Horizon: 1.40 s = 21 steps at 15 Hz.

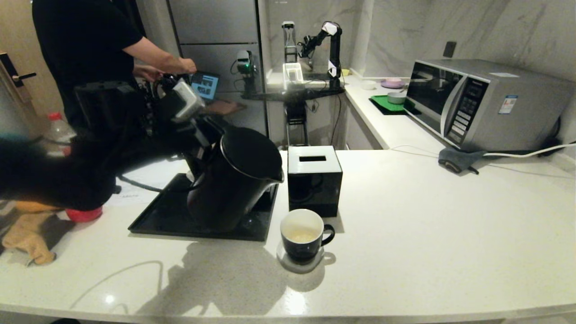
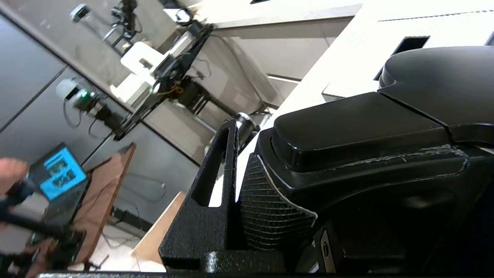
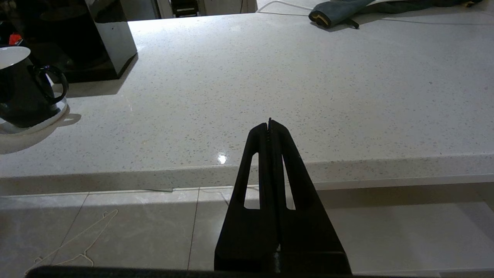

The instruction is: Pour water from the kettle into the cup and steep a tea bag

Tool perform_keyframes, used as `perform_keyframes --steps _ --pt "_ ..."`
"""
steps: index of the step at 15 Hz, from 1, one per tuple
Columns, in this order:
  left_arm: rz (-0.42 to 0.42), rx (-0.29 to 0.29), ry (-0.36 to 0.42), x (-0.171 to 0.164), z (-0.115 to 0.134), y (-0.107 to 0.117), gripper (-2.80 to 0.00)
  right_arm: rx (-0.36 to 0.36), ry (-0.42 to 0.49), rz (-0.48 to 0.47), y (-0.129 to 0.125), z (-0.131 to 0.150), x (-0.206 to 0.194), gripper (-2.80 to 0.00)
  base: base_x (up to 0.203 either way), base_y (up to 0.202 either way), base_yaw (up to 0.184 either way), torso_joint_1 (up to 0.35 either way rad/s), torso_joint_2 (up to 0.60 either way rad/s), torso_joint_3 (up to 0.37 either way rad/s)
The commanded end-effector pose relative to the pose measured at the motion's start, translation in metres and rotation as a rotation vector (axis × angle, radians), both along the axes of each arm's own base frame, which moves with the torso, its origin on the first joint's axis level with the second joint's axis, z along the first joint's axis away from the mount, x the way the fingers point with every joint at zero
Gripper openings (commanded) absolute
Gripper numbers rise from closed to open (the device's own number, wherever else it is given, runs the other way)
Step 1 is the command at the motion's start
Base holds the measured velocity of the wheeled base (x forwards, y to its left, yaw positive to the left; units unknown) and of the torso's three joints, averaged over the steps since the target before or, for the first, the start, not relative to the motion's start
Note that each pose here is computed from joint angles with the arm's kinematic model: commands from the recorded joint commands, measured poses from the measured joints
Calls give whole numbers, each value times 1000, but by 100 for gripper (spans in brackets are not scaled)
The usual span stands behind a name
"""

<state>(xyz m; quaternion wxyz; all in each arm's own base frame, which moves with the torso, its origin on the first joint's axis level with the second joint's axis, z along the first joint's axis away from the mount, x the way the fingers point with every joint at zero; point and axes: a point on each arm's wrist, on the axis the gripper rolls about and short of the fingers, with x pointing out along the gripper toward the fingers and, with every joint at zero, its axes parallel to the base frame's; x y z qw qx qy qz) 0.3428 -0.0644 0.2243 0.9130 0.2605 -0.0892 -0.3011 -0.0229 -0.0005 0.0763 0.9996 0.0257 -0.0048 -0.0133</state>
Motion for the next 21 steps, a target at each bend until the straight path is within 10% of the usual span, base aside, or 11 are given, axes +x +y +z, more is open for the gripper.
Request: perform_keyframes --steps 1,21 --pt "32 -33 0 -2 6 12 -280 1 0 1 0 0 0 -280 0 0 0 0 0 0" --pt "503 -469 23 -52 -4 157 -280 1 1 1 0 0 0 -280 0 0 0 0 0 0"
